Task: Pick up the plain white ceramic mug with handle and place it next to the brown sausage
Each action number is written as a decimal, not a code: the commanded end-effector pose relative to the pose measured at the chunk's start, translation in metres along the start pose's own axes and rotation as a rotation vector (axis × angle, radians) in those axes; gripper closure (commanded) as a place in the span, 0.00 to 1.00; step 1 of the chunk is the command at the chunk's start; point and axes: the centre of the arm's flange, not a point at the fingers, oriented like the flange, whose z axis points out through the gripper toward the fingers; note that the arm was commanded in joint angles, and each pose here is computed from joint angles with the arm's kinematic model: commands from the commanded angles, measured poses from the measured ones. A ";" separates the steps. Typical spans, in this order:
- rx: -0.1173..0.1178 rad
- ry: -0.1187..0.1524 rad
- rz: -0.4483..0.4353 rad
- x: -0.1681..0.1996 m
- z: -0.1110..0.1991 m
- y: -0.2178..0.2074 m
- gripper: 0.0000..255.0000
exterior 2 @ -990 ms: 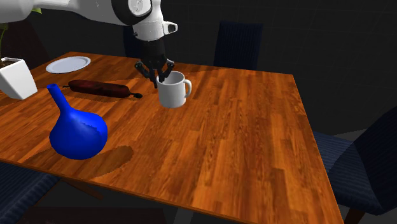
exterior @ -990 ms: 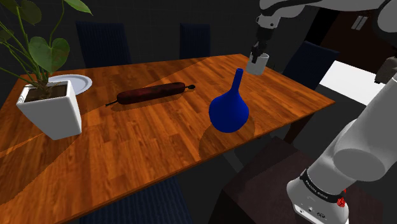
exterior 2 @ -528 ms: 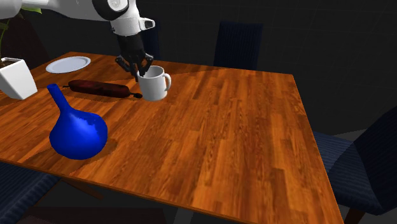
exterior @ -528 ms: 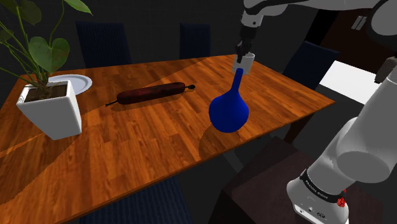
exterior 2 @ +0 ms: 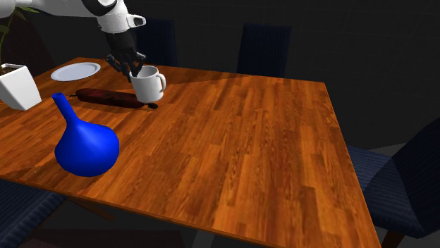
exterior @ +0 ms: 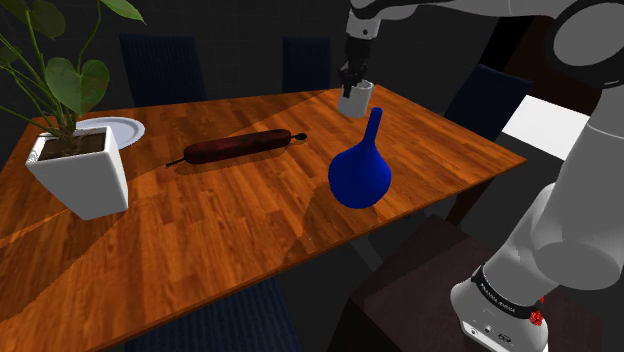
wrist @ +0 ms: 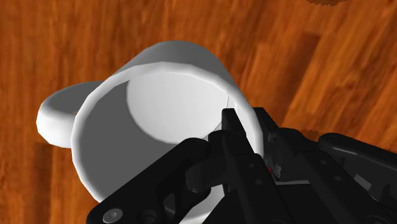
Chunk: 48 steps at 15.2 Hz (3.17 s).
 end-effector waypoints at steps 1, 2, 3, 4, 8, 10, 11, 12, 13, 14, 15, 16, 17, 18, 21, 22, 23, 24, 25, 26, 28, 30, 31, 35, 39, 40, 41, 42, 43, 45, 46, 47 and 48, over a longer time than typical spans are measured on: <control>0.000 0.000 0.001 0.015 0.001 -0.024 1.00; 0.000 0.000 0.001 0.015 0.007 -0.024 1.00; 0.000 0.000 0.001 0.014 0.012 -0.024 1.00; 0.000 0.000 0.001 0.014 0.017 -0.024 1.00; 0.000 0.000 0.001 0.014 0.038 -0.024 1.00; 0.000 0.000 0.001 0.014 0.049 -0.024 1.00; 0.000 0.000 0.001 0.014 0.054 -0.024 1.00; 0.000 0.000 0.001 0.013 0.059 -0.024 1.00; 0.000 0.000 0.001 0.013 0.065 -0.024 1.00; 0.000 0.000 0.001 0.013 0.070 -0.024 1.00; 0.000 0.000 0.001 0.013 0.075 -0.024 1.00; 0.000 0.000 0.001 0.013 0.080 -0.024 1.00; 0.000 0.000 0.001 0.013 0.086 -0.024 1.00; 0.000 0.000 0.001 0.013 0.091 -0.024 1.00; 0.000 0.000 0.001 0.012 0.107 -0.024 1.00; 0.000 0.000 0.001 0.012 0.112 -0.024 1.00; 0.000 0.000 0.001 0.012 0.117 -0.024 1.00; 0.000 0.000 0.001 0.012 0.123 -0.024 1.00; 0.000 0.000 0.001 0.012 0.128 -0.024 1.00; 0.000 0.000 0.001 0.012 0.133 -0.024 1.00; 0.000 0.000 0.001 0.012 0.144 -0.024 1.00; 0.000 0.000 0.001 0.011 0.154 -0.024 1.00; 0.000 0.000 0.001 0.011 0.160 -0.024 1.00; 0.000 0.000 0.001 0.011 0.164 -0.024 1.00; 0.000 0.000 0.001 0.011 0.164 -0.024 1.00; 0.000 0.000 0.001 0.011 0.164 -0.024 1.00; 0.000 0.000 0.001 0.011 0.164 -0.024 0.00; 0.000 0.000 0.001 0.011 0.164 -0.024 0.00; 0.000 0.000 0.001 0.011 0.164 -0.024 0.00; 0.000 0.000 0.001 0.011 0.164 -0.024 0.00; 0.000 0.000 0.001 0.011 0.164 -0.024 0.00; 0.000 0.000 0.001 0.011 0.151 -0.024 0.00; 0.000 0.000 0.001 0.011 0.138 -0.024 0.00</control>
